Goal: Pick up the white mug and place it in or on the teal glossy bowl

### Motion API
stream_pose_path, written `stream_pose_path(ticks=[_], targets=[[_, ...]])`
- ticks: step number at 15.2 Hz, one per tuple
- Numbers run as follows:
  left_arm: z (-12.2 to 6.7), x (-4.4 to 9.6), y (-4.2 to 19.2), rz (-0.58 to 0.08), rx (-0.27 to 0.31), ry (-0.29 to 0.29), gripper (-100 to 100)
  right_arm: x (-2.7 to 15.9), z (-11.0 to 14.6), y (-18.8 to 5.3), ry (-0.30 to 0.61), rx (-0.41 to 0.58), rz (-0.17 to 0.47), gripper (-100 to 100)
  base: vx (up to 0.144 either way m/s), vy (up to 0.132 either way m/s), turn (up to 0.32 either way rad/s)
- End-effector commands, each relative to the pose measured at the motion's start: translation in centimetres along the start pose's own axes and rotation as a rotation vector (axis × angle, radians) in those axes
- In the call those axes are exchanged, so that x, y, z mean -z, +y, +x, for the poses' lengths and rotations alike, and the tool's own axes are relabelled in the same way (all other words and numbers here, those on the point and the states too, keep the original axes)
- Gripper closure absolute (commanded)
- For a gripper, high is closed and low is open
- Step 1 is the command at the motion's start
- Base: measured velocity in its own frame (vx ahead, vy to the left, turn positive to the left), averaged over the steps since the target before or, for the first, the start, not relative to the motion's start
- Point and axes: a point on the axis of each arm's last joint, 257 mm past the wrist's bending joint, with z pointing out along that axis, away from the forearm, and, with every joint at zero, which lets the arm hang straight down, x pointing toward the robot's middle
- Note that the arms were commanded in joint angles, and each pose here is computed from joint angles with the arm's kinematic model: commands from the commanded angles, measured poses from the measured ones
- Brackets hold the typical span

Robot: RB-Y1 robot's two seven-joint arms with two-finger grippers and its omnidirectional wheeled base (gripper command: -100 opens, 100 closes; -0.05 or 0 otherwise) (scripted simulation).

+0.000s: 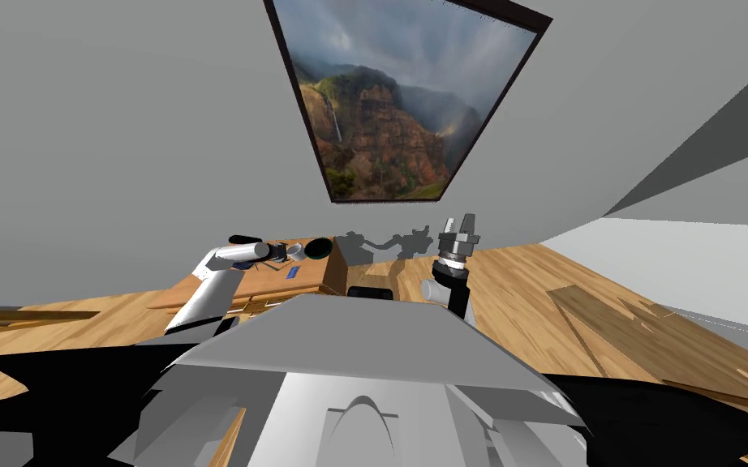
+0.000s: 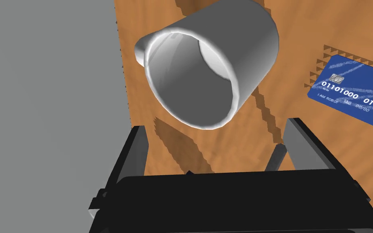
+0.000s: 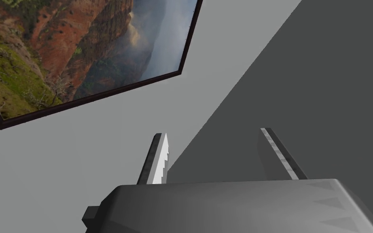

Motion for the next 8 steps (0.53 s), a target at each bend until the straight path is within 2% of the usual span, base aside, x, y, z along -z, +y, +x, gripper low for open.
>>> stream_pose_path(ticks=[1,2,3,5,6,8], targets=[[-0.7,-0.1,1.5,-0.064,0.028,0.001,-100,0.0,0.0,0.0,0.000,0.000,0.000,0,0.083,0.018,-0.031],[-0.7,-0.1,1.7,-0.072,0.028,0.001,-100,0.0,0.0,0.0,0.000,0.000,0.000,0,0.070,0.010,-0.014],[-1.4,-0.1,2.8,-0.117,0.065,0.005,-100,0.0,0.0,0.0,0.000,0.000,0.000,0,0.078,-0.003,-0.030],[-1.4,0.0,3.5,-0.147,0.065,0.004,-100,0.0,0.0,0.0,0.000,0.000,0.000,0,0.079,0.004,-0.016],[-2.1,0.0,4.4,-0.186,0.101,0.009,-100,0.0,0.0,0.0,0.000,0.000,0.000,0,0.084,0.012,-0.024],[-2.1,0.2,5.2,-0.219,0.100,0.008,-100,0.0,0.0,0.0,0.000,0.000,0.000,0,0.075,0.013,-0.021]])
